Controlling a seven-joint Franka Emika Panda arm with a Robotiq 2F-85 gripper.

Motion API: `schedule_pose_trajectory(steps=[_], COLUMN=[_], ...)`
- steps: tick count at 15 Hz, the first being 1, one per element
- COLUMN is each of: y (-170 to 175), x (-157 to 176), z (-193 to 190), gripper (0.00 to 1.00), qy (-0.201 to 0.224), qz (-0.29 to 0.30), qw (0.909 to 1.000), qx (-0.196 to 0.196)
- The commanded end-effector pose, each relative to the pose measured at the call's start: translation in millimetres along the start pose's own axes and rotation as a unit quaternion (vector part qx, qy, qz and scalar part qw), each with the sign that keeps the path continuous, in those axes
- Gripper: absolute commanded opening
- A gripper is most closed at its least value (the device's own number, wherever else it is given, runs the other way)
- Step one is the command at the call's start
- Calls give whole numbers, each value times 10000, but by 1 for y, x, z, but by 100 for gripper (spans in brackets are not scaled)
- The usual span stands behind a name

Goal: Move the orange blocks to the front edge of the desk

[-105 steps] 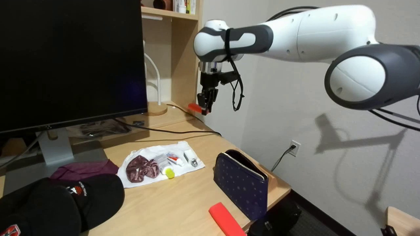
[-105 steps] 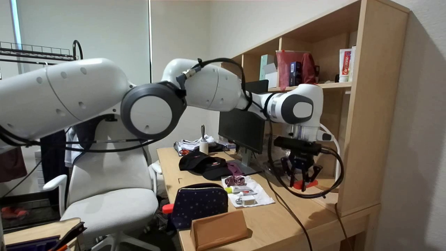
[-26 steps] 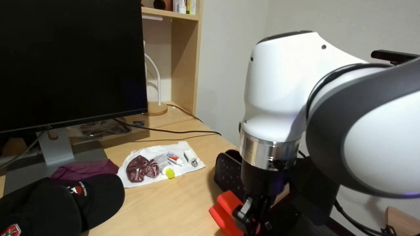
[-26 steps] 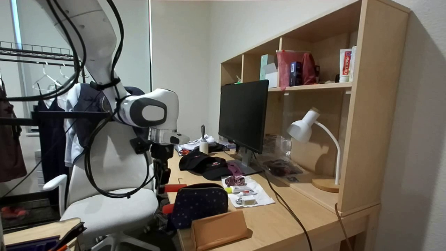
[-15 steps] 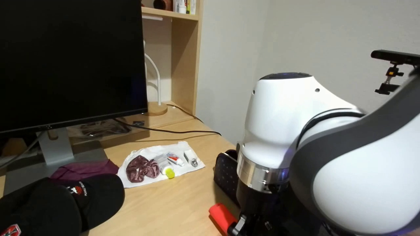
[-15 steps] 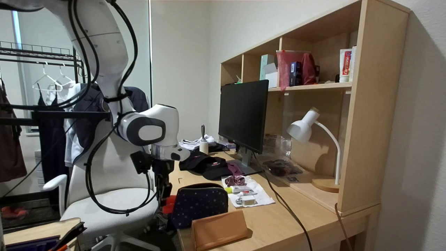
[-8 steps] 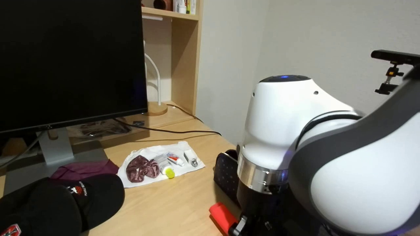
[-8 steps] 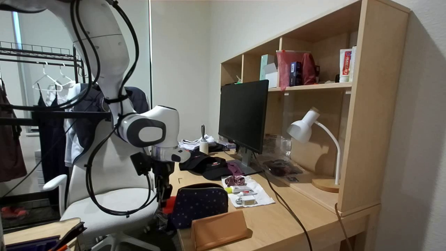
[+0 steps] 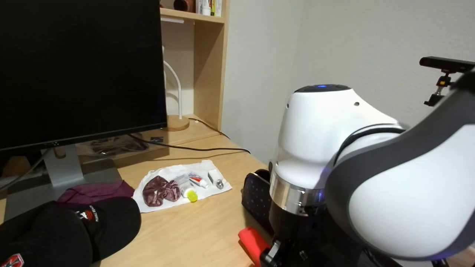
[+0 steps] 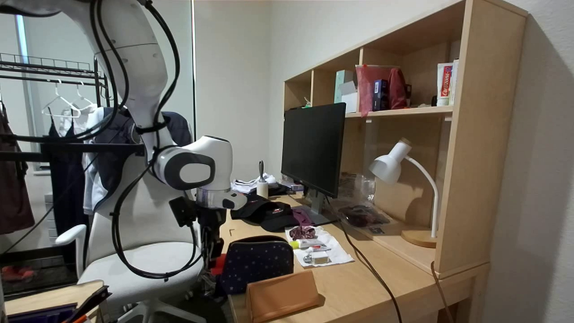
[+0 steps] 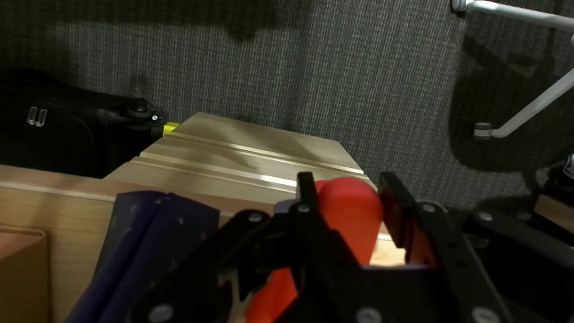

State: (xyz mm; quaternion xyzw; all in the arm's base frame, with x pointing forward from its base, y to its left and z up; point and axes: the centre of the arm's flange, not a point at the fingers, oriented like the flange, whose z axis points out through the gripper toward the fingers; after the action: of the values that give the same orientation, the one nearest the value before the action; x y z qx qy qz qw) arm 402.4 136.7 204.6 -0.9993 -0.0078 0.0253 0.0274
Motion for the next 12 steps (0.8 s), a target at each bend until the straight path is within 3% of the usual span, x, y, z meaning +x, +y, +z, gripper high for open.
schedule_pose_trajectory(steps=[1,3,4,5,9,12], y=[3,3,3,4,6,7], x=[-4,-3,-3,-2,-2,-4], z=[6,8,10,10,14,5], gripper=[16,16,63,64,88,100], qy=[77,75,85,76,66,-31], qz=[-315,-439,-495,-550,-613,-465], qw=[9994,9988,9985,9981,9976,9988], qx=[-102,-185,-234,-264,-316,-115])
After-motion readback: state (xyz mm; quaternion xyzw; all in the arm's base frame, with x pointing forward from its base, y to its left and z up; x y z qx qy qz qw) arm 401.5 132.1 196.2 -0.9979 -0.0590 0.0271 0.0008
